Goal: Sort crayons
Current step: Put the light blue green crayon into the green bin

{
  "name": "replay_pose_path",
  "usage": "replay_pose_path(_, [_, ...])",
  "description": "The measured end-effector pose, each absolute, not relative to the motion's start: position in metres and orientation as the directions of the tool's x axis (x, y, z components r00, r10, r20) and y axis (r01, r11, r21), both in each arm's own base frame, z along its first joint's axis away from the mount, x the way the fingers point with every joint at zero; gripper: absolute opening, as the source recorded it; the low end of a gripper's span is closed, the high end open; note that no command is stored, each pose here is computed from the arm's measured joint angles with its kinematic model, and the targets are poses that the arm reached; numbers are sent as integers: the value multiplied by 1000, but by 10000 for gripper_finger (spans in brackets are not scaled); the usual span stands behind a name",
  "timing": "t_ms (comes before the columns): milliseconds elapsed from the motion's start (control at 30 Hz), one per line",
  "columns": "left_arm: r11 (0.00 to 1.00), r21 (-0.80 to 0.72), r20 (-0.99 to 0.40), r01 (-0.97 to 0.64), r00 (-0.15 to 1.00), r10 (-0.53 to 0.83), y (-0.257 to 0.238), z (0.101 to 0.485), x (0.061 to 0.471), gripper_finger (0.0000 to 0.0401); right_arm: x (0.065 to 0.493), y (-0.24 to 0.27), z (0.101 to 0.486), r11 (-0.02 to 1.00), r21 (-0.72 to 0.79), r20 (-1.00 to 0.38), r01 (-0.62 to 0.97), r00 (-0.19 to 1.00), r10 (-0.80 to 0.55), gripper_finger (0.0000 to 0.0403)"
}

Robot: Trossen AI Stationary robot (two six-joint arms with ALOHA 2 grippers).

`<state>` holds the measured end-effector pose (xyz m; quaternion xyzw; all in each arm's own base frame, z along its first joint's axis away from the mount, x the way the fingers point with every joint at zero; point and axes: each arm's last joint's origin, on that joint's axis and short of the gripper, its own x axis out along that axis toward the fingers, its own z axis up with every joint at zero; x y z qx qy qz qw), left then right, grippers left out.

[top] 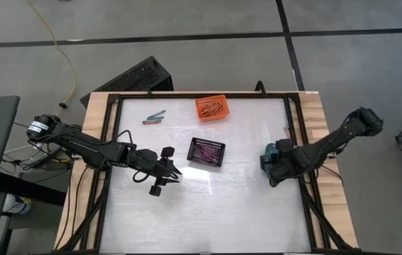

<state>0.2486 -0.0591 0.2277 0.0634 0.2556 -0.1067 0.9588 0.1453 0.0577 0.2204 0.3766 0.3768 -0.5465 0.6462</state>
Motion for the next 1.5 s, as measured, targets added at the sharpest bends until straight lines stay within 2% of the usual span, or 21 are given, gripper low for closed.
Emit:
replay_pose_path(100, [970,71,-502,232,848,-166,-59,228,249,132,143,44,232,79,57,-871,995,88,-483,109])
replay_pose_path(200, [971,84,-497,224,854,-154,-59,228,249,132,137,27,239,-6,37,-856,999,28,-516,109])
replay_pose_path(333, [971,87,-483,222,862,-154,-59,230,250,132,134,1,244,-96,19,-859,995,-33,-510,109])
replay_pose_path(667, [972,87,-459,220,875,-157,-59,232,251,132,146,-59,240,-307,100,-867,947,-68,-494,109])
replay_pose_path(833, [969,100,-464,227,872,-157,-59,232,251,132,152,-81,228,-372,35,-889,928,-141,-435,109])
replay_pose_path(967, [965,100,-465,242,869,-170,-59,231,251,132,157,-89,215,-357,-90,-894,930,-233,-383,109])
replay_pose_path(1100, [958,88,-470,274,859,-202,-60,231,250,132,161,-95,201,-406,-172,-877,898,-327,-352,109])
replay_pose_path(1233, [952,107,-486,287,850,-202,-60,229,249,132,164,-105,185,-454,-125,-885,882,-307,-351,109])
replay_pose_path(1500, [945,116,-548,305,813,-196,-59,223,246,132,152,-105,148,-642,131,-918,755,-152,-366,109])
